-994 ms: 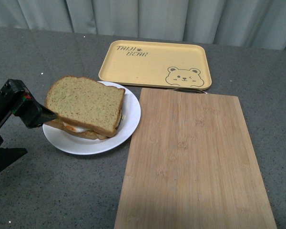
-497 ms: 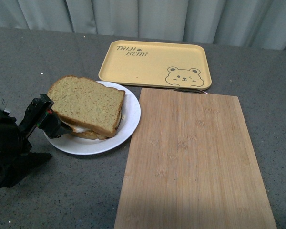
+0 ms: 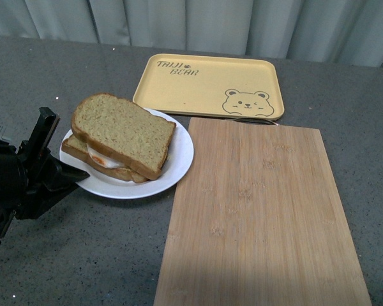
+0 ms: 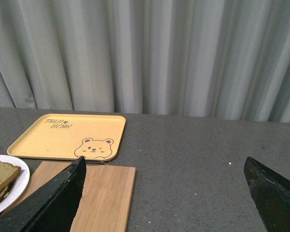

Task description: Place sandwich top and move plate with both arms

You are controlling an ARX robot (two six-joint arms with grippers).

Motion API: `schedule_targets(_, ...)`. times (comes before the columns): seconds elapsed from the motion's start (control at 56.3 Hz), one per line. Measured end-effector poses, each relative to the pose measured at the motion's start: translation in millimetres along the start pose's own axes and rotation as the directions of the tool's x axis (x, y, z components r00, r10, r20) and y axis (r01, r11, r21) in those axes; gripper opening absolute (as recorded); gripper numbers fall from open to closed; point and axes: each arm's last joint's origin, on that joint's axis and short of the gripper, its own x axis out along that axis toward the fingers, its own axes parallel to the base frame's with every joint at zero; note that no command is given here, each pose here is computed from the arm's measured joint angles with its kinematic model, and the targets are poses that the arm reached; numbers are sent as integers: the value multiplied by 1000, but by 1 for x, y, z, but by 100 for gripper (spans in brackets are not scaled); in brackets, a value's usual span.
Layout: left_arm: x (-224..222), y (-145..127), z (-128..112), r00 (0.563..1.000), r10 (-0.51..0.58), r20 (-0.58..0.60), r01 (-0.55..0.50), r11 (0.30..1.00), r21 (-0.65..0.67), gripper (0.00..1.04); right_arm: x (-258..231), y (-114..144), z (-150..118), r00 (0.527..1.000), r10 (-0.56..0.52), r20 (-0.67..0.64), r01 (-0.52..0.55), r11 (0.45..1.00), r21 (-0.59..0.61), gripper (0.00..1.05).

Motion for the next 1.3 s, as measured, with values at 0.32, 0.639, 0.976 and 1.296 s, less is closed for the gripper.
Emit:
schedule_targets(0.32, -32, -19, -4, 967, -250, 48, 254, 961, -109, 4, 0, 0, 0, 1000, 0, 0, 0, 1000, 0, 95)
schedule_targets(0.639, 20, -89, 10, 944, -329, 35, 330, 939, -90, 4, 0, 0, 0, 1000, 0, 0, 0, 1000, 0, 95)
schedule_targets(0.976, 107, -138, 29, 956, -292, -1, 291, 951, -104, 4, 0, 0, 0, 1000, 0, 0, 0, 1000, 0, 95)
schedule_targets(1.296, 163, -146, 45, 964, -267, 16, 267, 953, -141, 4, 0, 0, 0, 1000, 0, 0, 0, 1000, 0, 95)
